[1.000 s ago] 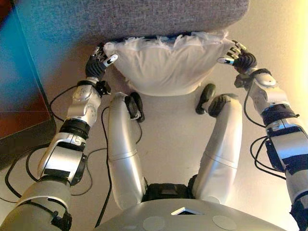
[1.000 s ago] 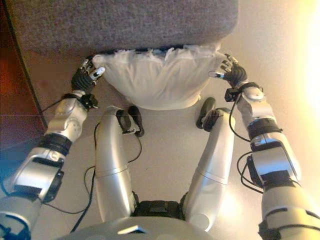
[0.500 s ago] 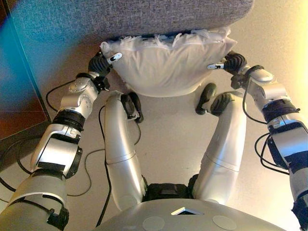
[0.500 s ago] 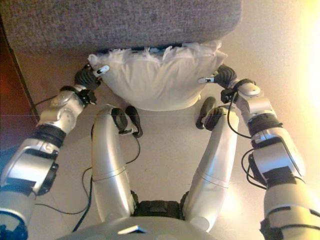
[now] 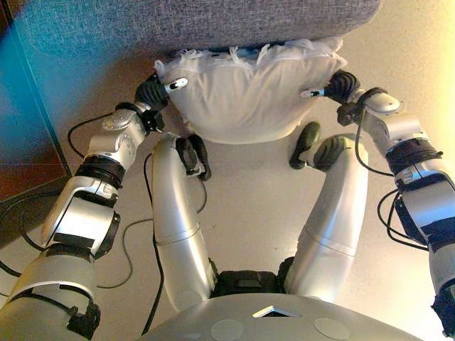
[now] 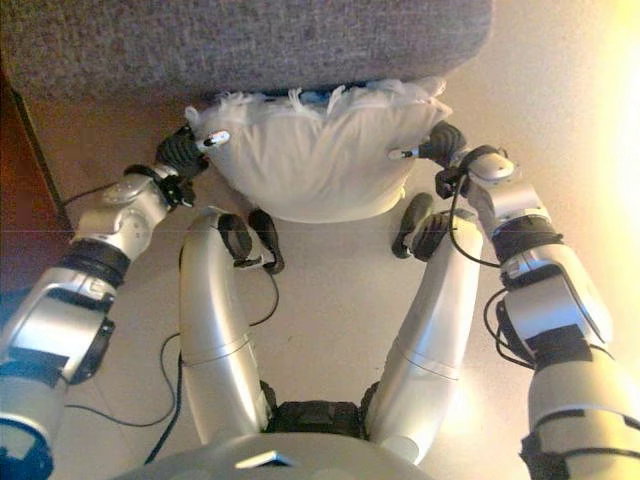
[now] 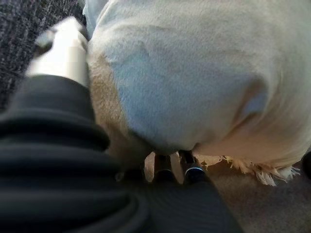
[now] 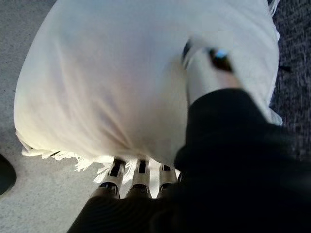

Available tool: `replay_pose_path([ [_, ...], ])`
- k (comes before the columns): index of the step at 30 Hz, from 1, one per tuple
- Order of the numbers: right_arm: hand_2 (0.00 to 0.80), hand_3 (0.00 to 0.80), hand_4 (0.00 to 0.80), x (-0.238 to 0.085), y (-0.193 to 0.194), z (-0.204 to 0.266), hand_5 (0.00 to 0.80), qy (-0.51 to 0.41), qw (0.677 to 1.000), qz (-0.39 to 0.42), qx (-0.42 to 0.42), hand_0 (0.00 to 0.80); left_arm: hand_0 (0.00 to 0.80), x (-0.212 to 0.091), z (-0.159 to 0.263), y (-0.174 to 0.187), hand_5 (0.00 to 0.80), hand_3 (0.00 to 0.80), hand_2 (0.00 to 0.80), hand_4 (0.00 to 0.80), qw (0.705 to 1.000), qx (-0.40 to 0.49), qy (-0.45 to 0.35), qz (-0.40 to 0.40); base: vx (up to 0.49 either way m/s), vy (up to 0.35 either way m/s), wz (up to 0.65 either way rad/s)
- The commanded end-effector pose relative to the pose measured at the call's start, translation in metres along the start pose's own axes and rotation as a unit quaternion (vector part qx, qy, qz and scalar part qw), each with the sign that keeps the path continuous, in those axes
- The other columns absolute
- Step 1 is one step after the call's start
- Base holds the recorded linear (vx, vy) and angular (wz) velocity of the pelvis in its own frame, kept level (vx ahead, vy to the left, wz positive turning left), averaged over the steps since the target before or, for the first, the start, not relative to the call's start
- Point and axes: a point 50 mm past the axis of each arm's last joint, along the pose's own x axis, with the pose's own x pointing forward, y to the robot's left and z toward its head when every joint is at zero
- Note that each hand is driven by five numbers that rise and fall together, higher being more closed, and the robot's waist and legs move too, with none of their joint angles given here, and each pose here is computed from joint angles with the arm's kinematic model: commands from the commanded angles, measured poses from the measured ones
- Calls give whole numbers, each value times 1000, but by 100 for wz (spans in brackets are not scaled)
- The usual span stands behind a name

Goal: Pick up the cushion and take it to the sofa

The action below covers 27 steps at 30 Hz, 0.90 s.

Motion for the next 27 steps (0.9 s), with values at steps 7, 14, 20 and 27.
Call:
replay_pose_path([
  [7, 800, 800, 800, 8, 27, 37, 800, -75, 995, 58, -6, 800, 800, 13, 8, -40, 800, 800, 800, 800, 997, -2, -26, -72, 2, -5, 3],
  [14, 800, 800, 800, 6, 28, 33, 800, -101, 994, 42, 21, 800, 800, 11, 10, -40, 800, 800, 800, 800, 997, 4, -52, -64, 0, 0, 0],
  [20, 800, 800, 800, -1, 35, 24, 800, -156, 986, 14, 60, 800, 800, 3, 4, -44, 800, 800, 800, 800, 993, 6, -110, -45, 10, -23, -6],
  [27, 800, 800, 800, -19, 58, 5, 800, -229, 967, -3, 113, 800, 800, -16, -7, -51, 800, 800, 800, 800, 981, -14, -195, -12, 22, -52, -10],
])
